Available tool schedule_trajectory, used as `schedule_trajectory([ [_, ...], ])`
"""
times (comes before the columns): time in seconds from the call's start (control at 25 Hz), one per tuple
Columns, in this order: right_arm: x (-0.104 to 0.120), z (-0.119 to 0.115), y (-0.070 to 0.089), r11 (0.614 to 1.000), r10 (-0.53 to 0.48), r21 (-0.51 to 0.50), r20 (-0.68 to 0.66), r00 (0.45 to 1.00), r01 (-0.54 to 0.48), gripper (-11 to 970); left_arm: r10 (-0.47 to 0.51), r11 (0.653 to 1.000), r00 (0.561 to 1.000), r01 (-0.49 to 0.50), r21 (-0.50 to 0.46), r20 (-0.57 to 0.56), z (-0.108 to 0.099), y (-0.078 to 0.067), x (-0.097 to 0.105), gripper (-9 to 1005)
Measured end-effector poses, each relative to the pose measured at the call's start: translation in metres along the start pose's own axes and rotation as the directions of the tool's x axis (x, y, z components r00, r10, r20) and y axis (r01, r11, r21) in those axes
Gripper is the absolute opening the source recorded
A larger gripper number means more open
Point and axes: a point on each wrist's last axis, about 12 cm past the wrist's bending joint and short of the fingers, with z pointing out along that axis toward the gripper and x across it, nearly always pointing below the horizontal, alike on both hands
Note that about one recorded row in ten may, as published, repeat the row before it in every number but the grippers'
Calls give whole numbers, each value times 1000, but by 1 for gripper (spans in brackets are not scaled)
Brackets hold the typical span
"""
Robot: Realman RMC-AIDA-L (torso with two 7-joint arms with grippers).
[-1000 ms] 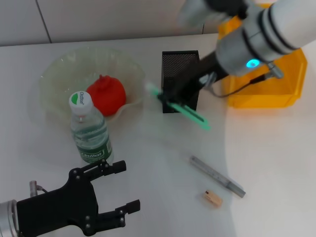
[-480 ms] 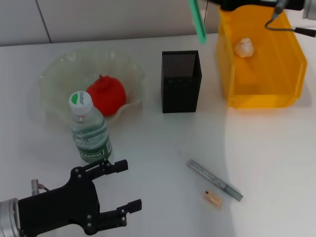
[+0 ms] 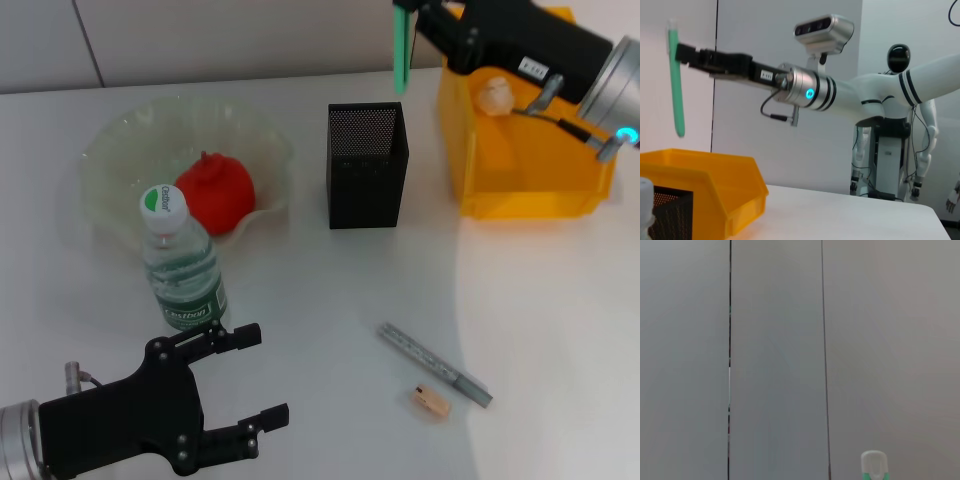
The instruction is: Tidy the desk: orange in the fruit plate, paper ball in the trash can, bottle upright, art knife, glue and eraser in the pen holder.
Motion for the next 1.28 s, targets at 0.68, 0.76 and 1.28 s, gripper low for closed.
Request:
schedule_trajectory([
  [0.68, 42, 15, 4, 997, 46, 67, -136, 990, -37, 264, 3, 1000, 1000, -3, 0, 2, 0, -1, 0, 803],
  [0.76, 44, 16, 5, 997, 44, 67, -143, 989, -34, 272, 3, 1000, 1000, -3, 2, 3, 0, -1, 0, 803],
  [1.28, 59, 9, 12, 996, 48, 88, -166, 985, -34, 320, 6, 1000, 1000, -6, 1, 5, -1, -1, 0, 803],
])
